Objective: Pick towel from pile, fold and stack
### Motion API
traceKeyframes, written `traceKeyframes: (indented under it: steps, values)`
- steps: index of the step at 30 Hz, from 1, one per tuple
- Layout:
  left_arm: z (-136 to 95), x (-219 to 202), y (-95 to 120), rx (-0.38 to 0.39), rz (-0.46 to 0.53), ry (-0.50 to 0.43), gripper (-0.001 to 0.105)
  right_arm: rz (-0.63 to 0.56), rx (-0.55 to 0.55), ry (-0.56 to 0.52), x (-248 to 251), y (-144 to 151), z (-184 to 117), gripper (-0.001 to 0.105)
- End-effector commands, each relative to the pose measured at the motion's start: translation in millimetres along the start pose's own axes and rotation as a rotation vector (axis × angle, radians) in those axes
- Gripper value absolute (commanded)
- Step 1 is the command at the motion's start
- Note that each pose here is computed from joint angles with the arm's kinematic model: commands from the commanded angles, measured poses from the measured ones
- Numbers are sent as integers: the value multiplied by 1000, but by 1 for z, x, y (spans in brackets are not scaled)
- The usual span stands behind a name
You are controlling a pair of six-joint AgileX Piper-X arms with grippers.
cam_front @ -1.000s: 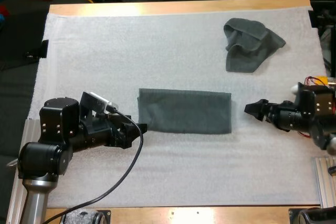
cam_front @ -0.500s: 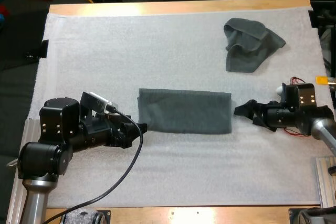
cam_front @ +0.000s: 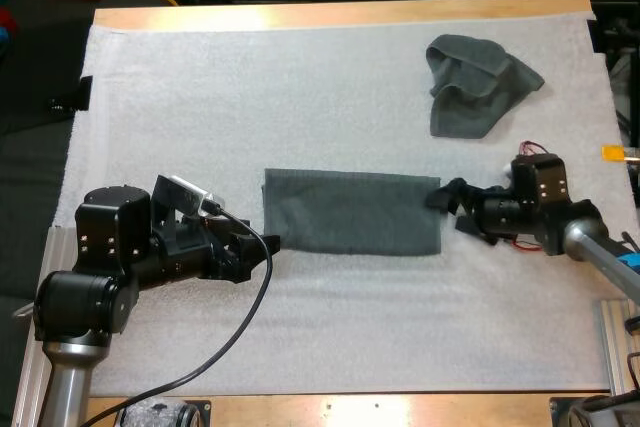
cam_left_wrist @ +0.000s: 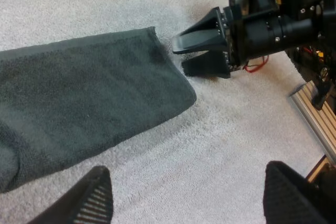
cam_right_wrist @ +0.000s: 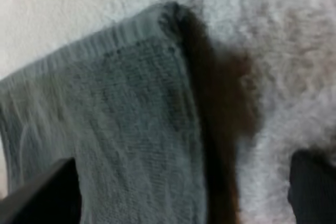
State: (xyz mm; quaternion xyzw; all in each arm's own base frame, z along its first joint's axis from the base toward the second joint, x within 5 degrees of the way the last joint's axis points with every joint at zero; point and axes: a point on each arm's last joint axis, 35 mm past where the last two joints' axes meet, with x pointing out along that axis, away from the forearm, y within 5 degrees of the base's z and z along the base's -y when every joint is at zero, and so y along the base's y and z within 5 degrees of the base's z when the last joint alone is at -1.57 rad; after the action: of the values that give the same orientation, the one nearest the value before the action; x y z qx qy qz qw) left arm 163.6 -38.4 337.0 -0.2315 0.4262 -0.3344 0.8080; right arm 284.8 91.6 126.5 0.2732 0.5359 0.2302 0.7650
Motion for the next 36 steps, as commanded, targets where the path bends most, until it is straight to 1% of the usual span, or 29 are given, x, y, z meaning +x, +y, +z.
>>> traceKeyframes:
  steps: [1,10,15,19,20,22,27,28,30,31,33,36]
  values:
    - [1,-1,-2,2,-15,-4,59,-12,14,30,8,-1,-5,80]
    - [0,-1,-2,-4,-14,2,59,9,5,122,37,16,-26,80]
    - [0,-1,-2,-4,-14,2,59,23,-20,183,49,24,-39,80]
    - [-1,-1,-1,-9,-13,7,59,22,-33,195,52,28,-43,80]
    - [-1,-1,-1,-11,-12,9,59,22,-34,196,52,28,-43,79]
    - [-2,-1,-1,-16,-11,14,59,22,-33,196,52,28,-43,73]
    - [-4,-1,-1,-36,-7,33,59,26,-37,201,53,28,-43,46]
    - [-5,-1,-1,-38,-6,36,59,26,-37,201,53,28,-44,43]
    - [-5,-1,-1,-38,-6,36,59,25,-36,202,53,28,-44,32]
    - [-5,-1,-1,-38,-6,36,59,25,-36,203,53,28,-44,30]
    - [-5,-1,-1,-38,-6,36,59,21,-34,204,52,28,-44,21]
    - [-5,-1,-1,-38,-6,36,59,19,-35,205,52,28,-44,11]
